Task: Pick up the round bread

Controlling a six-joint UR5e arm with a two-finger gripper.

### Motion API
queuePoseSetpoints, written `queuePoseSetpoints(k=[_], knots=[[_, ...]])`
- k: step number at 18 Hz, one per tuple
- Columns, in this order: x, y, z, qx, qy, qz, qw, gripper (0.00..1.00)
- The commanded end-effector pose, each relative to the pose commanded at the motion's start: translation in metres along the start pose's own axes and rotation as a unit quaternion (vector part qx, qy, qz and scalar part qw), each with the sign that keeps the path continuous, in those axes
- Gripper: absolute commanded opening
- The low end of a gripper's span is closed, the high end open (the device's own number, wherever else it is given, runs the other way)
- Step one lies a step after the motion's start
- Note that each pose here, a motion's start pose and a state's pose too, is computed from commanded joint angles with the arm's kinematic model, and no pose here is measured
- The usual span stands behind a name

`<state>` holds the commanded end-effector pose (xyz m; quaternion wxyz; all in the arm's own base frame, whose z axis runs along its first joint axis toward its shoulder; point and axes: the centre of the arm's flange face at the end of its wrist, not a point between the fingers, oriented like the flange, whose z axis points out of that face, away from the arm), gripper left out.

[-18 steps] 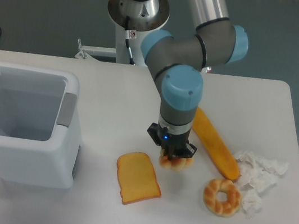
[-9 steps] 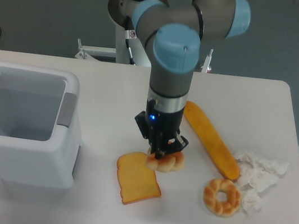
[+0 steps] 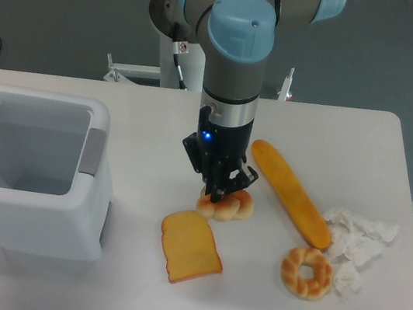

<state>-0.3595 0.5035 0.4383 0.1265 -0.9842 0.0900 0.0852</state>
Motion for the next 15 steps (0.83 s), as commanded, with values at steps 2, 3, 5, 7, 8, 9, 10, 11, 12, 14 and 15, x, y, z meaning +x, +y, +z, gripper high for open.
queuePoseSetpoints(k=[2,3,5,7,8,9,10,11,12,14,15], knots=[[0.0,0.0,0.0,0.0,0.0,0.001,1.0,0.08],[0.0007,-0.0007,0.0,0.0,0.0,0.001,1.0,0.07],[0.0014,-0.0015,0.0001,0.001,0.001,0.011,0.9999,0.07],[0.0011,-0.0005,0.0007,0.0,0.001,0.016,0.9999,0.07],[0.0014,-0.0002,0.0014,0.0,0.002,0.02,0.9998,0.07],[0.0016,0.001,0.0017,0.0,0.002,0.021,0.9998,0.07],[0.0019,0.0013,0.0024,-0.001,0.003,0.021,0.9998,0.08],[0.0018,0.0014,0.0024,-0.002,0.003,0.021,0.9998,0.07],[0.0015,0.0011,0.0017,-0.001,0.002,0.021,0.9998,0.07],[0.0014,0.0019,0.0014,-0.001,0.002,0.021,0.9998,0.07],[0.001,0.0016,0.0006,0.0,0.001,0.021,0.9998,0.08]])
